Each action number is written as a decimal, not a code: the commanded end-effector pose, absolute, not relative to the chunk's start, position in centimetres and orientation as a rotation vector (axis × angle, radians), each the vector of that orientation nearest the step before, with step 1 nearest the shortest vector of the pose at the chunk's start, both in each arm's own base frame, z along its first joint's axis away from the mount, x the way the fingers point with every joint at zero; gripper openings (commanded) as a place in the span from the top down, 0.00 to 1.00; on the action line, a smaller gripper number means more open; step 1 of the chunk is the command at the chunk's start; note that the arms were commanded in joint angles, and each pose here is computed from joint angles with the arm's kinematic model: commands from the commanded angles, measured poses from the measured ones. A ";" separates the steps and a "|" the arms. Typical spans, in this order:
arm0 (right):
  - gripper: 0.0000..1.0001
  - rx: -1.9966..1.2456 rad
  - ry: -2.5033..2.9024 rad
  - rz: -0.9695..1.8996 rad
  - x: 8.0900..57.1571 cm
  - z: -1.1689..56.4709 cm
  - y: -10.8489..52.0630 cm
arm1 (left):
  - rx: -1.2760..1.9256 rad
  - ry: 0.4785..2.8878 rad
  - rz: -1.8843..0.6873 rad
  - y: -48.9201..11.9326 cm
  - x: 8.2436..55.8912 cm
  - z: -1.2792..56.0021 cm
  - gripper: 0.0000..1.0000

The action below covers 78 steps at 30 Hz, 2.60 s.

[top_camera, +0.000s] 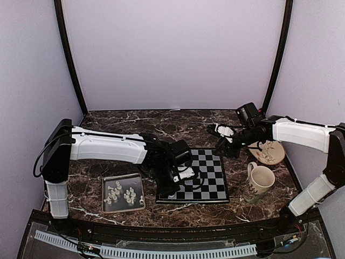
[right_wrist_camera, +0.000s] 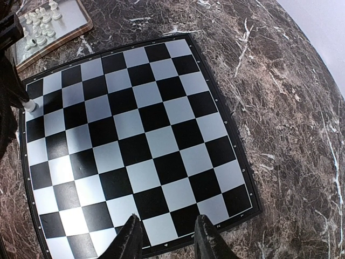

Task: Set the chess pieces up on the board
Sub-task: Place the knight at b1, then pick up the bishop from the storage box.

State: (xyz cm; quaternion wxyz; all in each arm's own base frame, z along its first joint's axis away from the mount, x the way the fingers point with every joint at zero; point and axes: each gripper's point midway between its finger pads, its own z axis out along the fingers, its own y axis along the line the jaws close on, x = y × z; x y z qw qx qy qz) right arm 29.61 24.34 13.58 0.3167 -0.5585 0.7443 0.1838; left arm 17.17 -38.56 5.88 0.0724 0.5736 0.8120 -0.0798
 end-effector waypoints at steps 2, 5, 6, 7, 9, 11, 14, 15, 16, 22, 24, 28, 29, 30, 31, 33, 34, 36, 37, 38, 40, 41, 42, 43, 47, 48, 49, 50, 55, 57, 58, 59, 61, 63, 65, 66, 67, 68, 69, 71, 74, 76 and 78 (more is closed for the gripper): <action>0.65 -1.461 1.933 0.488 29.7 14.2 24.3 | 1.699 2.448 -0.211 -38.7 17.5 6.0 1.00; 0.65 -1.460 1.930 0.488 29.7 14.3 24.4 | 1.686 2.453 -0.204 -38.7 17.6 5.8 1.00; 0.65 -1.462 1.930 0.489 29.7 14.2 24.4 | 1.683 2.454 -0.204 -38.7 17.6 5.8 1.00; 0.65 -1.463 1.931 0.489 29.7 14.2 24.4 | 1.680 2.453 -0.211 -38.9 17.6 5.7 1.00; 0.65 -1.463 1.929 0.490 29.6 14.3 24.4 | 1.677 2.451 -0.222 -39.1 17.6 5.7 1.00; 0.65 -1.463 1.931 0.492 29.6 14.2 24.4 | 1.675 2.450 -0.226 -39.1 17.6 5.7 1.00; 0.65 -1.467 1.930 0.495 29.6 14.2 24.4 | 1.679 2.452 -0.217 -39.1 17.6 5.5 1.00; 0.65 -1.466 1.932 0.495 29.6 14.1 24.4 | 1.679 2.451 -0.215 -39.0 17.7 5.5 1.00; 0.65 -1.465 1.932 0.495 29.6 14.1 24.4 | 1.678 2.451 -0.217 -39.1 17.7 5.5 1.00; 0.65 -1.469 1.935 0.496 29.6 14.0 24.4 | 1.681 2.461 -0.210 -38.9 17.6 5.2 0.98; 0.65 -1.470 1.935 0.497 29.6 14.0 24.4 | 1.680 2.466 -0.204 -38.7 17.5 5.1 0.95; 0.64 -1.471 1.935 0.500 29.5 13.9 24.4 | 1.669 2.472 -0.203 -38.7 17.6 5.1 0.88; 0.64 -1.471 1.937 0.501 29.5 13.9 24.4 | 1.668 2.469 -0.203 -38.8 17.6 5.1 0.87; 0.64 -1.471 1.938 0.501 29.5 13.9 24.4 | 1.665 2.469 -0.204 -38.8 17.7 5.2 0.86; 0.64 -1.472 1.936 0.502 29.5 13.9 24.5 | 1.663 2.467 -0.208 -38.9 17.7 5.3 0.85; 0.64 -1.472 1.936 0.504 29.6 13.9 24.5 | 1.656 2.460 -0.205 -39.0 17.8 5.5 0.83; 0.64 -1.473 1.937 0.505 29.5 13.9 24.5 | 1.650 2.457 -0.205 -39.0 17.9 5.7 0.81; 0.64 -1.470 1.937 0.508 29.5 13.9 24.5 | 1.637 2.443 -0.212 -39.1 18.1 6.4 0.77; 0.64 -1.469 1.937 0.513 29.5 13.9 24.5 | 1.629 2.432 -0.214 -39.2 18.2 6.9 0.76; 0.64 -1.468 1.937 0.520 29.4 14.0 24.6 | 1.615 2.417 -0.215 -39.2 18.4 7.5 0.75; 0.64 -1.459 1.935 0.538 29.4 14.3 24.8 | 1.578 2.377 -0.232 -39.4 18.8 9.2 0.71; 0.64 -1.453 1.931 0.547 29.4 14.6 24.9 | 1.550 2.351 -0.236 -39.5 19.1 10.3 0.67; 0.64 -1.444 1.926 0.554 29.4 15.1 25.0 | 1.515 2.325 -0.238 -39.6 19.5 11.5 0.62; 0.64 -1.432 1.922 0.558 29.4 15.7 25.0 | 1.465 2.290 -0.230 -39.6 20.2 12.8 0.55; 0.63 -1.362 1.883 0.545 30.0 19.3 24.8 | 1.168 2.218 -0.129 -37.4 24.2 17.2 0.02; 0.62 -1.331 1.876 0.526 30.2 20.5 24.7 | 0.999 2.231 0.018 -34.9 26.7 18.1 0.01; 0.59 -1.314 1.867 0.508 30.3 21.7 24.5 | 0.832 2.266 0.137 -32.3 28.6 18.5 0.04; 0.48 -1.296 1.871 0.477 30.4 22.6 24.0 | 0.769 2.318 0.202 -30.1 30.0 18.1 0.09; 0.00 -1.125 1.911 0.196 32.6 27.3 20.7 | 0.597 2.374 0.278 -24.9 32.6 18.0 0.01; 0.00 -1.096 1.924 0.118 32.6 27.3 19.5 | 0.575 2.304 0.282 -24.1 32.9 18.8 0.01; 0.00 -1.081 1.925 0.090 32.5 27.2 19.0 | 0.579 2.253 0.264 -24.1 33.1 19.6 0.01; 0.00 -1.053 1.930 0.081 32.5 27.0 18.7 | 0.552 2.188 0.248 -24.0 33.5 20.7 0.01; 0.00 -0.980 1.929 0.076 32.2 26.3 17.8 | 0.496 2.099 0.206 -23.0 33.6 22.9 0.01; 0.00 -0.945 1.919 0.139 31.8 25.7 17.9 | 0.408 2.097 0.152 -21.6 33.8 23.6 0.01; 0.00 -0.923 1.943 0.284 31.3 24.1 18.1 | 0.313 2.134 0.131 -19.6 34.2 23.5 0.01; 0.00 -0.911 1.953 0.353 31.1 23.6 18.1 | 0.254 2.132 0.155 -18.3 34.3 23.5 0.01; 0.00 -0.908 1.952 0.405 30.8 23.2 18.1 | 0.190 2.135 0.200 -16.8 34.3 23.1 0.01; 0.00 -0.918 1.937 0.441 30.5 23.2 18.2 | 0.143 2.150 0.251 -15.5 34.2 22.5 0.01; 0.00 -0.933 1.923 0.435 30.4 23.2 18.1 | 0.116 2.181 0.305 -14.3 34.0 21.8 0.01; 0.00 -0.950 1.932 0.327 30.9 22.6 17.0 | 0.074 2.260 0.390 -12.3 33.5 20.7 0.01; 0.00 -0.933 1.971 0.102 32.5 21.0 14.8 | 0.240 2.354 0.290 -13.7 32.9 18.8 0.02; 0.00 -0.985 1.941 0.177 31.9 20.1 15.9 | 0.342 2.390 0.151 -15.5 31.9 17.8 0.15; 0.00 -1.009 1.909 0.300 31.2 18.5 16.9 | 0.502 2.427 -0.022 -17.9 30.3 16.8 0.41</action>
